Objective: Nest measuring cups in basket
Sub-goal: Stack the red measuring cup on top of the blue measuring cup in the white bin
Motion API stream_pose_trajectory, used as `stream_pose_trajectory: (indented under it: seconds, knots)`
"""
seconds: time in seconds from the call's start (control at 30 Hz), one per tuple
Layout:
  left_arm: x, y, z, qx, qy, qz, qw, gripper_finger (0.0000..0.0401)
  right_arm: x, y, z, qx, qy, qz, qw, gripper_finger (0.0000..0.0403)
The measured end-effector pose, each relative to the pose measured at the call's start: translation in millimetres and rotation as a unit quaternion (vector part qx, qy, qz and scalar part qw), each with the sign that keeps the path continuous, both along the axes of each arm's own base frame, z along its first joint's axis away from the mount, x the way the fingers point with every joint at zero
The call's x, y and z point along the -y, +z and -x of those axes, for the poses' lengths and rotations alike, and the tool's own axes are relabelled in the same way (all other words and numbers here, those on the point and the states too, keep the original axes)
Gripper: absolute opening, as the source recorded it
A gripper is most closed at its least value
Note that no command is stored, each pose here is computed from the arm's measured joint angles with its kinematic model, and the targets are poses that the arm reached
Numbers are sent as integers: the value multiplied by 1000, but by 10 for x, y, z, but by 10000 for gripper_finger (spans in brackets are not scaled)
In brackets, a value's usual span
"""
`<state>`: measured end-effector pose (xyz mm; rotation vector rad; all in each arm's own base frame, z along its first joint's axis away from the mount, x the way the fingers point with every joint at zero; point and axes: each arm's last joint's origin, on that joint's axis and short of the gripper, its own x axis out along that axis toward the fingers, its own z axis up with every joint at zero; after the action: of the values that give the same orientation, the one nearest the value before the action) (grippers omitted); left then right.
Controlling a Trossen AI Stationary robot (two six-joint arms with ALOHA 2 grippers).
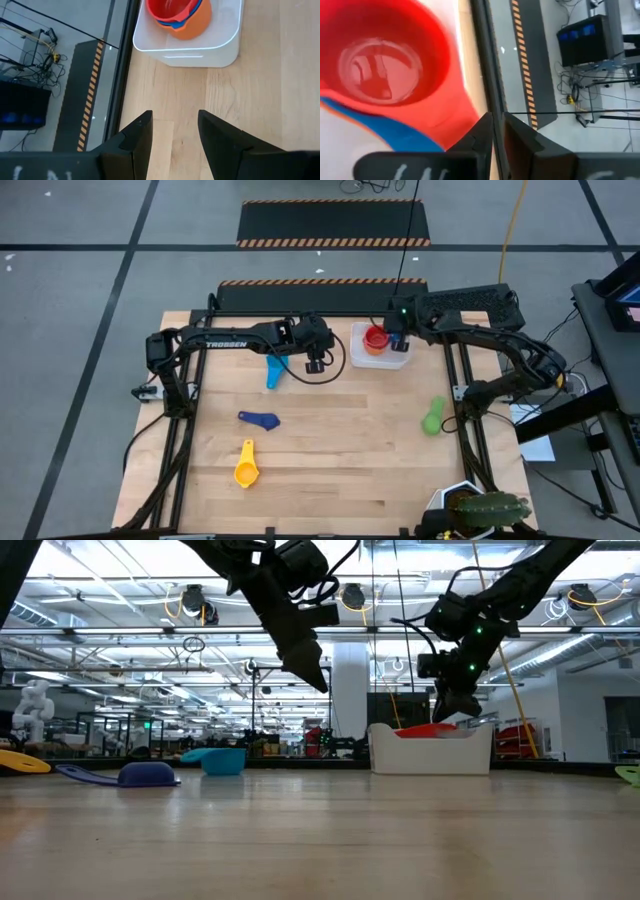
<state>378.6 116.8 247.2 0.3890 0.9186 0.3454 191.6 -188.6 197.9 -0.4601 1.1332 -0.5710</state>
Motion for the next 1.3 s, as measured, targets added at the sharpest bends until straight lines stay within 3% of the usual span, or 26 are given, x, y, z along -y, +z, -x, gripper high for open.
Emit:
stream_pose_trajectory:
  seconds: [0.93, 1.3]
  knots:
    - [1, -4, 4, -2, 0, 1, 1000, 161, -309, -40, -182, 5, 14, -44, 999, 33]
    - [1, -4, 4, -3, 0, 1, 1000, 161, -594, 58, -194, 9, 16, -57, 998, 33]
